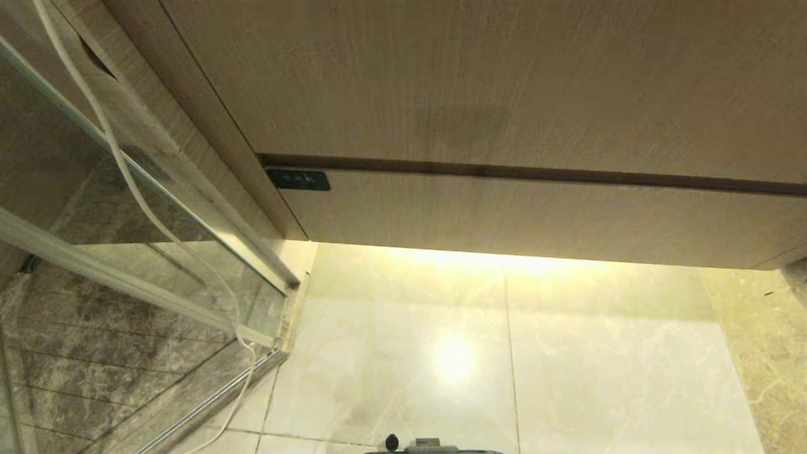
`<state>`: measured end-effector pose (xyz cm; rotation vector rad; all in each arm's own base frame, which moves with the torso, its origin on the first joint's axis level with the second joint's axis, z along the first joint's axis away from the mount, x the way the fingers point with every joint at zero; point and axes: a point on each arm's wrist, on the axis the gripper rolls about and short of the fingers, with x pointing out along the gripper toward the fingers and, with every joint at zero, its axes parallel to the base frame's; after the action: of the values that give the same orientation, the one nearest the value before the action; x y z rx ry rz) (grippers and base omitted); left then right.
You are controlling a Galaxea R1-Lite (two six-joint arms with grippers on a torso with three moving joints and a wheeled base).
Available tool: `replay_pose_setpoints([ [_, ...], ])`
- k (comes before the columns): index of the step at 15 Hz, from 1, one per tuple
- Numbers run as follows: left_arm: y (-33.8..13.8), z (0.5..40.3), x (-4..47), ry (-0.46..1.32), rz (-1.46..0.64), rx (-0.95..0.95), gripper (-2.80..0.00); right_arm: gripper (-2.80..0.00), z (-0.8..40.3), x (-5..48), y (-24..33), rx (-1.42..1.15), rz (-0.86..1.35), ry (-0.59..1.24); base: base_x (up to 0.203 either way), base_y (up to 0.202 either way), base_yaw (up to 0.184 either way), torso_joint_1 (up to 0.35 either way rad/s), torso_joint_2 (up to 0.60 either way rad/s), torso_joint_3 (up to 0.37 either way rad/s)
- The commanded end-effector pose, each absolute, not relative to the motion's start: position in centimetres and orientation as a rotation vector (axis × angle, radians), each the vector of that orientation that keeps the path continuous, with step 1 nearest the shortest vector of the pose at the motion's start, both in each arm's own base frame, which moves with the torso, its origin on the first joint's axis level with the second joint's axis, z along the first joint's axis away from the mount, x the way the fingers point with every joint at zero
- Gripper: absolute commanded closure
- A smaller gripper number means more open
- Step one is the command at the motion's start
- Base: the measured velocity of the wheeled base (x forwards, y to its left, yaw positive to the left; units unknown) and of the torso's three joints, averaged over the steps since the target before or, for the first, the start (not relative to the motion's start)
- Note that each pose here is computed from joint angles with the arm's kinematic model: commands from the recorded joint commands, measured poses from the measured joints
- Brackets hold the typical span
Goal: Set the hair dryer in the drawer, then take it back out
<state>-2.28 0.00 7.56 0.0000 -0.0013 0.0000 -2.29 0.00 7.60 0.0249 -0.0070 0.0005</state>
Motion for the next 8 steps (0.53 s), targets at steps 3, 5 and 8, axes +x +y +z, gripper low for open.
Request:
replay_pose_setpoints([
  [3, 0.0, 7.54, -2.29, -0.002, 0.0, 0.0, 0.0, 0.0, 7.62, -2.29, -0.01, 0.029, 0.0, -0.009, 0.0, 0.0, 0.0, 0.0, 0.0, 0.0],
  [5, 0.0, 7.53, -2.28, -0.001, 0.0, 0.0, 0.0, 0.0, 7.62, -2.29, -0.01, 0.029, 0.0, -0.009, 0.0, 0.0, 0.0, 0.0, 0.0, 0.0],
  [8, 0.0, 7.56, -2.29, -0.002, 0.0, 0.0, 0.0, 0.0, 7.62, -2.29, -0.01, 0.029, 0.0, -0.009, 0.0, 0.0, 0.0, 0.0, 0.0, 0.0],
])
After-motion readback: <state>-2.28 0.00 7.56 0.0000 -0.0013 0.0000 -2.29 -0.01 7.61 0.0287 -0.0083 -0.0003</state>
